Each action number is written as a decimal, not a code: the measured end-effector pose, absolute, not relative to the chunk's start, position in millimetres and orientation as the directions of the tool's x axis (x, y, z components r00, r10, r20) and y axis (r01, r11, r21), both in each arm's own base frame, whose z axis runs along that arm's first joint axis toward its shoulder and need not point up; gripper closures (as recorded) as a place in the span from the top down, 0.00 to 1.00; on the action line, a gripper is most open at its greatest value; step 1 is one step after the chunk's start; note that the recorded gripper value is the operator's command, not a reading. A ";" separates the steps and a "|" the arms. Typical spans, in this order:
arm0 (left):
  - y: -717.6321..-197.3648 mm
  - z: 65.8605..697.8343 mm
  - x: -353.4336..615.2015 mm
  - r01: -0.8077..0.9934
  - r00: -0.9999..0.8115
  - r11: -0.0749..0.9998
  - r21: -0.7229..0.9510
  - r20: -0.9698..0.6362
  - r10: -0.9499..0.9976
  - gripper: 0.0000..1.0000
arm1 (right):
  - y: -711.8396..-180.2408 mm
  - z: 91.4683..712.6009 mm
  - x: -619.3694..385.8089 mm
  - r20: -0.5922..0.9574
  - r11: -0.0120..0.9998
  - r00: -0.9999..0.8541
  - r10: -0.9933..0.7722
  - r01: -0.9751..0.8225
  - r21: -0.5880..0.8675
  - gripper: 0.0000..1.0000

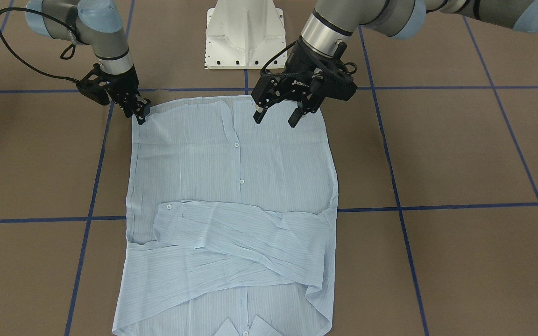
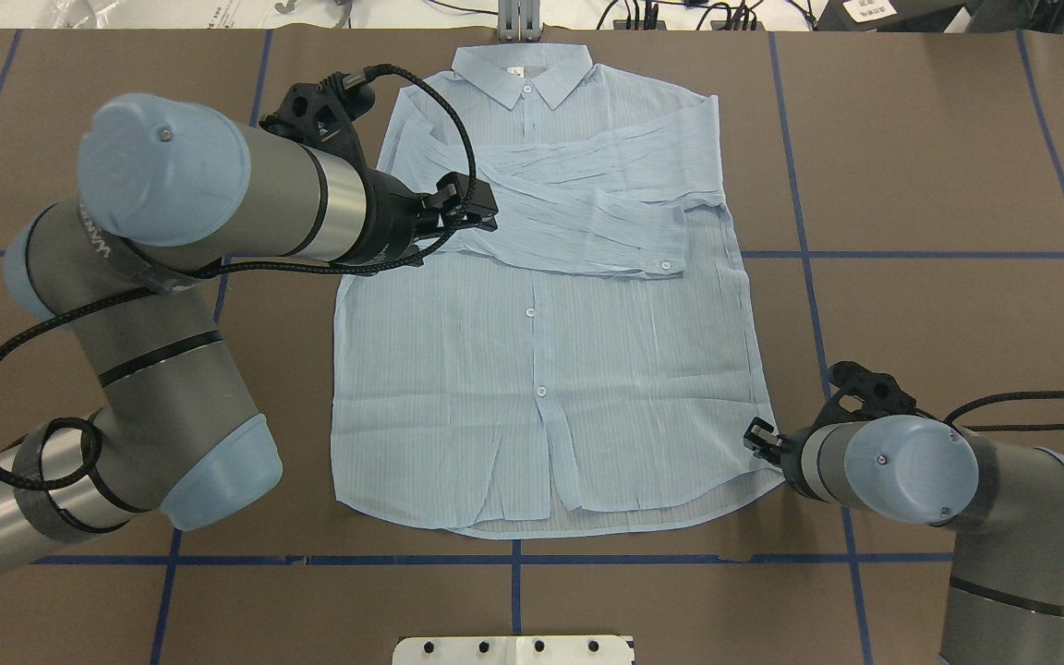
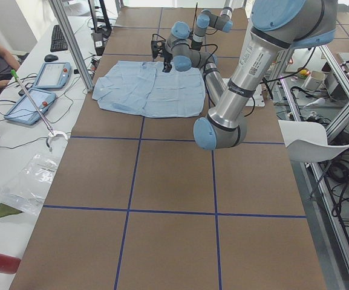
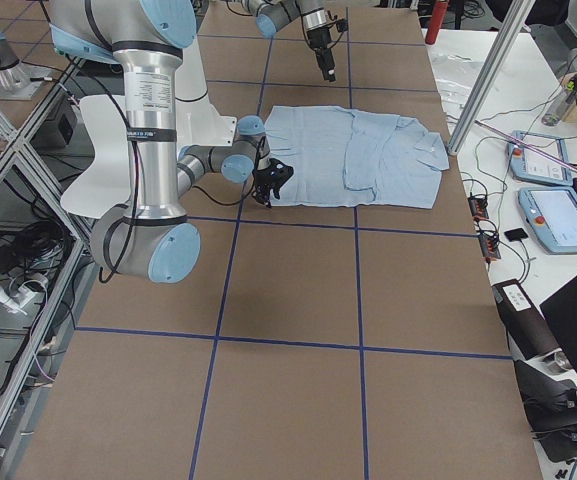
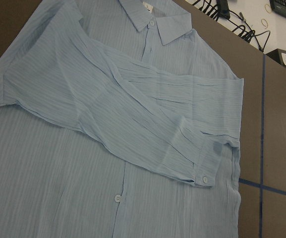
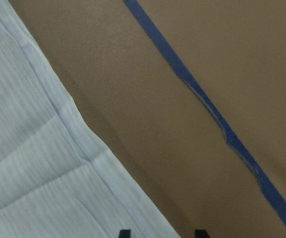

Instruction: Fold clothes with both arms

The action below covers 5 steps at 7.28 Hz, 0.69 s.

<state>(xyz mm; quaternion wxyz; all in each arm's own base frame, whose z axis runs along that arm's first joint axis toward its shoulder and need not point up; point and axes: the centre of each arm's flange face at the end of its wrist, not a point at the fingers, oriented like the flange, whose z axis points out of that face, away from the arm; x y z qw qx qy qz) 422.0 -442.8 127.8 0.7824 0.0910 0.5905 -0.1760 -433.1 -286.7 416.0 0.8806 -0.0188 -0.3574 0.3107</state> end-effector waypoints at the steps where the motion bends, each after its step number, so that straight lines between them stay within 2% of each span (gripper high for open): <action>1: -442.9 128.2 422.0 0.383 0.241 0.921 -0.066 -0.956 -0.168 0.92 | -286.2 416.7 -433.6 0.616 0.807 0.553 0.560 -0.533 -0.255 0.56; 2: -442.9 128.4 422.0 0.383 0.241 0.921 -0.066 -0.956 -0.168 0.92 | -285.8 417.7 -434.1 0.615 0.807 0.555 0.560 -0.533 -0.254 0.34; 3: -442.9 128.4 422.1 0.383 0.241 0.921 -0.066 -0.956 -0.168 0.92 | -285.4 418.8 -434.7 0.614 0.807 0.557 0.560 -0.533 -0.253 0.06; 4: -442.8 128.1 422.0 0.383 0.241 0.921 -0.065 -0.956 -0.168 0.92 | -285.3 419.3 -434.9 0.613 0.807 0.557 0.560 -0.534 -0.252 0.00; 5: -442.8 127.8 422.0 0.383 0.240 0.921 -0.066 -0.956 -0.168 0.92 | -285.2 419.6 -435.1 0.613 0.807 0.557 0.560 -0.535 -0.251 0.00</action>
